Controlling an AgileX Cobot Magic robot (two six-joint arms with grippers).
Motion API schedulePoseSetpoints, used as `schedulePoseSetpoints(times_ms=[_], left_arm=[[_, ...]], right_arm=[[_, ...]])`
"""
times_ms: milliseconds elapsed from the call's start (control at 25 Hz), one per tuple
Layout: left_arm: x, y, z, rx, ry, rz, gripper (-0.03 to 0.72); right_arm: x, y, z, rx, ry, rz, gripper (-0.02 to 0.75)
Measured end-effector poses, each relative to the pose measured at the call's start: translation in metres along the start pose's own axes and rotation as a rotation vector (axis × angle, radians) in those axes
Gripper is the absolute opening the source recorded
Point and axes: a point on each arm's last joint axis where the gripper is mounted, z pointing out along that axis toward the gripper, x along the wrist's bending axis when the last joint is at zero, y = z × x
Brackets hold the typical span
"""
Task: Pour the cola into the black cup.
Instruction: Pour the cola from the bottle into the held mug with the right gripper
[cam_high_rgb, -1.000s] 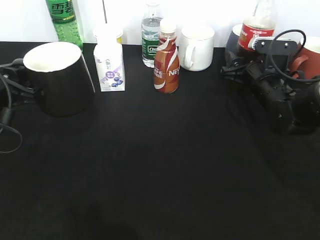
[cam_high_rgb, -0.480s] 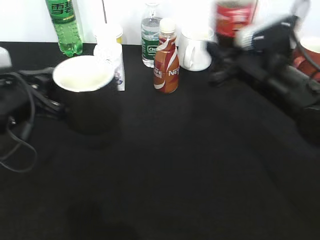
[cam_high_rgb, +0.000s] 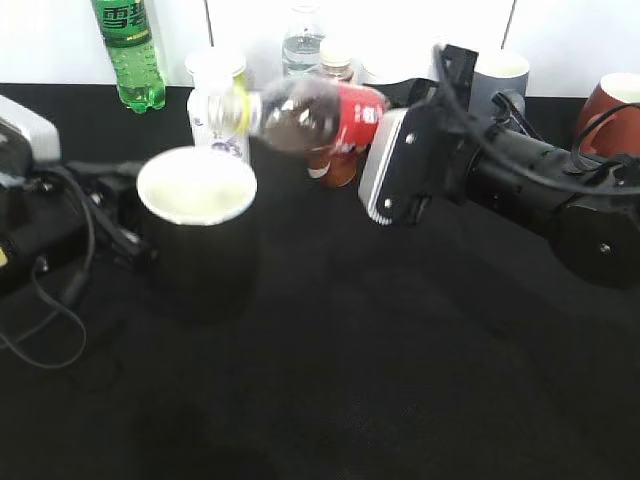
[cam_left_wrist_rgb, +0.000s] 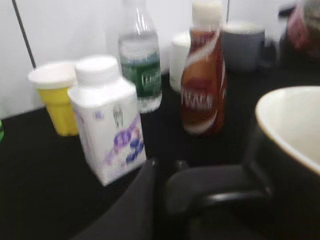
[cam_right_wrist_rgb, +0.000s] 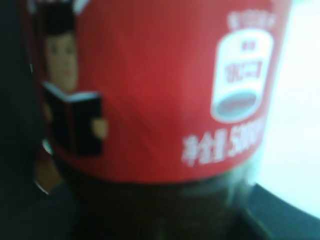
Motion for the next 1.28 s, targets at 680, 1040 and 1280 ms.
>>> schedulePoseSetpoints(times_ms=[680, 1040, 1280], left_arm=[[-0.003, -0.0026, 0.0, 0.028, -0.033, 0.067, 0.056], [-0.0032, -0.0019, 0.0003, 0.015, -0.036, 0.068, 0.056], [-0.0064, -0.0026, 0.0003, 0.018, -0.071, 0.094, 0.056]], right_arm=[[-0.01, 0.0007, -0.0004, 0.015, -0.108, -0.42, 0.384], [-0.0101, 0.0008, -0.0004, 0.017, -0.11, -0.452, 0.379], [-0.0102, 0.0009, -0.0004, 0.016, -0.112, -0.454, 0.377]])
